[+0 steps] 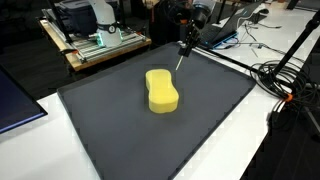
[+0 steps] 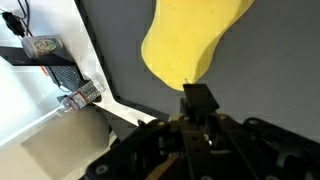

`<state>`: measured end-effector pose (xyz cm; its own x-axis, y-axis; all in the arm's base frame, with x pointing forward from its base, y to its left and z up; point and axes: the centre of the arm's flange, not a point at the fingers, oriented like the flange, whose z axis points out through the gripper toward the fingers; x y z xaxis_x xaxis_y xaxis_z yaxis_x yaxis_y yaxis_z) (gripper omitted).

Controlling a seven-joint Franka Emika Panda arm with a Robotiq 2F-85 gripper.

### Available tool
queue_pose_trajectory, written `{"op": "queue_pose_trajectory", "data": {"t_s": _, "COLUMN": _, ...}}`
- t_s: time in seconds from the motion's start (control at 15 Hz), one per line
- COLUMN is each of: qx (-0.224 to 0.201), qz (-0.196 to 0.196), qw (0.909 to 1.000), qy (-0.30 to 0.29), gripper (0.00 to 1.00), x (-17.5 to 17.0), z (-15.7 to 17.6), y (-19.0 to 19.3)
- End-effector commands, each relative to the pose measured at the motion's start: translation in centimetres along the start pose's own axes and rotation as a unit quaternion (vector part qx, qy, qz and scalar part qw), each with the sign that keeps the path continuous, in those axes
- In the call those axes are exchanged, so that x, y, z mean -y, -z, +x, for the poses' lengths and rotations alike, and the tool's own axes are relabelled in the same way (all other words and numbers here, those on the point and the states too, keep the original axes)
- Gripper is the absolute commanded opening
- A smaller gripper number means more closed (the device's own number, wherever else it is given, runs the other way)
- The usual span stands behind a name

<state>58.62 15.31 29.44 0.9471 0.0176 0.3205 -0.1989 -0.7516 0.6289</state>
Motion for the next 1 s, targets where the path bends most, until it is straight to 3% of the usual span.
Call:
{"op": "queue_pose_trajectory", "data": {"t_s": 0.0, "qx": -0.001, "qz": 0.0, "qw": 1.0, "qy": 0.0, "gripper": 0.13, "x": 0.0, "z": 0.1, "y": 0.0}}
{"op": "queue_pose_trajectory", "data": {"t_s": 0.07, "qx": -0.001, "qz": 0.0, "qw": 1.0, "qy": -0.001, "gripper": 0.13, "x": 0.0, "z": 0.1, "y": 0.1}}
{"op": "queue_pose_trajectory", "data": {"t_s": 0.13, "qx": -0.001, "qz": 0.0, "qw": 1.0, "qy": -0.001, "gripper": 0.03, "x": 0.0, "z": 0.1, "y": 0.1}}
{"op": "queue_pose_trajectory", "data": {"t_s": 0.67, "qx": 0.071, "qz": 0.002, "qw": 0.9974, "qy": -0.009, "gripper": 0.03, "x": 1.0, "z": 6.2, "y": 1.3}}
{"op": "queue_pose_trajectory", "data": {"t_s": 0.93, "qx": 0.128, "qz": 0.044, "qw": 0.9908, "qy": -0.003, "gripper": 0.03, "x": -0.6, "z": 10.1, "y": 0.4}}
